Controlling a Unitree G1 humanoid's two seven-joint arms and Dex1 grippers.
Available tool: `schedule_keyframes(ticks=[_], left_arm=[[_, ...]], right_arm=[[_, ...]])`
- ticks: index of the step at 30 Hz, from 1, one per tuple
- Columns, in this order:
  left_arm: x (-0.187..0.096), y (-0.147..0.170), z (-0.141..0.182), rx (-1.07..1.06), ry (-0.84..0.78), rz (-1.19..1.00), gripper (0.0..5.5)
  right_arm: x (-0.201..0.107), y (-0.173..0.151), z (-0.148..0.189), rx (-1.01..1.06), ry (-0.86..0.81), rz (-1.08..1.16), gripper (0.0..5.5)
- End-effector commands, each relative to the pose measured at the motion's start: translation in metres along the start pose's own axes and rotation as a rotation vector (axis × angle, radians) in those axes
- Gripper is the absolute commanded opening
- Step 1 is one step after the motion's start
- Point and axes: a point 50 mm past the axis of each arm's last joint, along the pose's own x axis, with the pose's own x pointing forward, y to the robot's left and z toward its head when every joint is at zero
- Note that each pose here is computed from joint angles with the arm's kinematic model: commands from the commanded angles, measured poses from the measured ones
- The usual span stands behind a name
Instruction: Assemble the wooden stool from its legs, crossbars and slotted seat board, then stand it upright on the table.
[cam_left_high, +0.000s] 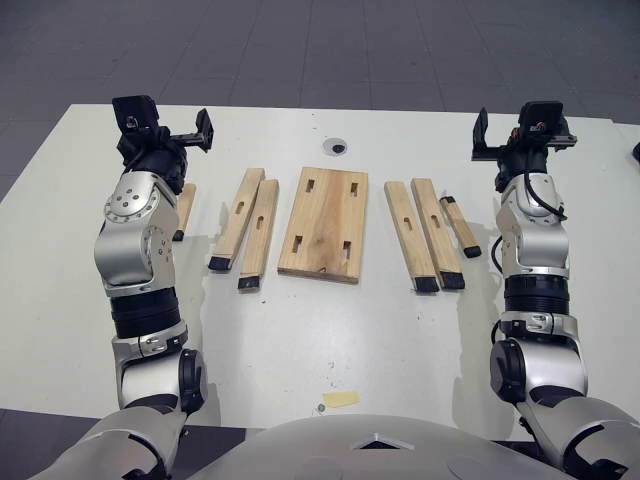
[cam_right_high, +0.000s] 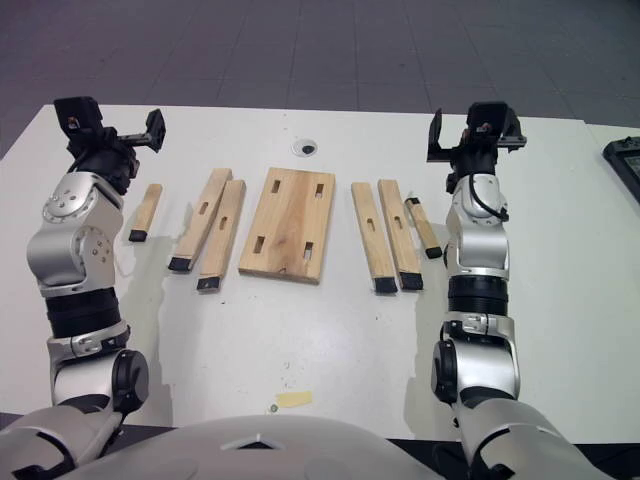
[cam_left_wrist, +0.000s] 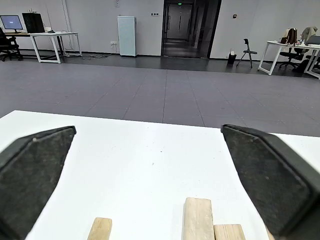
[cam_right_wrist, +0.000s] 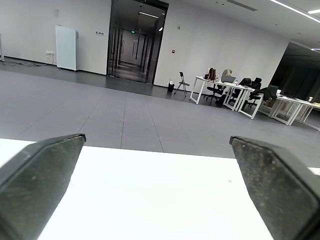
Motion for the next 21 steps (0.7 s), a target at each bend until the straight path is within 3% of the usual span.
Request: schedule_keyframes(ticks=[1,7,11,16,21], left_arm=[[0.001,-0.001,-0.001,0.001,0.005,0.008,5.40],[-0.004,0.000,-0.003,-0.008,0.013,0.030,5.40],[-0.008,-0.002,-0.008,-0.019,0.023,0.040,5.40],[-0.008,-0.006,-0.010,-0.030,0.026,0.041,5.40],[-0.007,-0.010,-0.010,-0.032,0.025,0.029,5.40]], right_arm=[[0.000,0.000,-0.009,-0.015,0.079,0.042,5.37],[-0.031,-0.016,-0.035,-0.113,0.269,0.257,5.37],[-0.043,-0.026,-0.031,-0.080,0.326,0.341,5.37],[-0.054,-0.018,-0.042,-0.097,0.438,0.469,5.37],[-0.064,-0.018,-0.070,-0.126,0.562,0.440,5.37]])
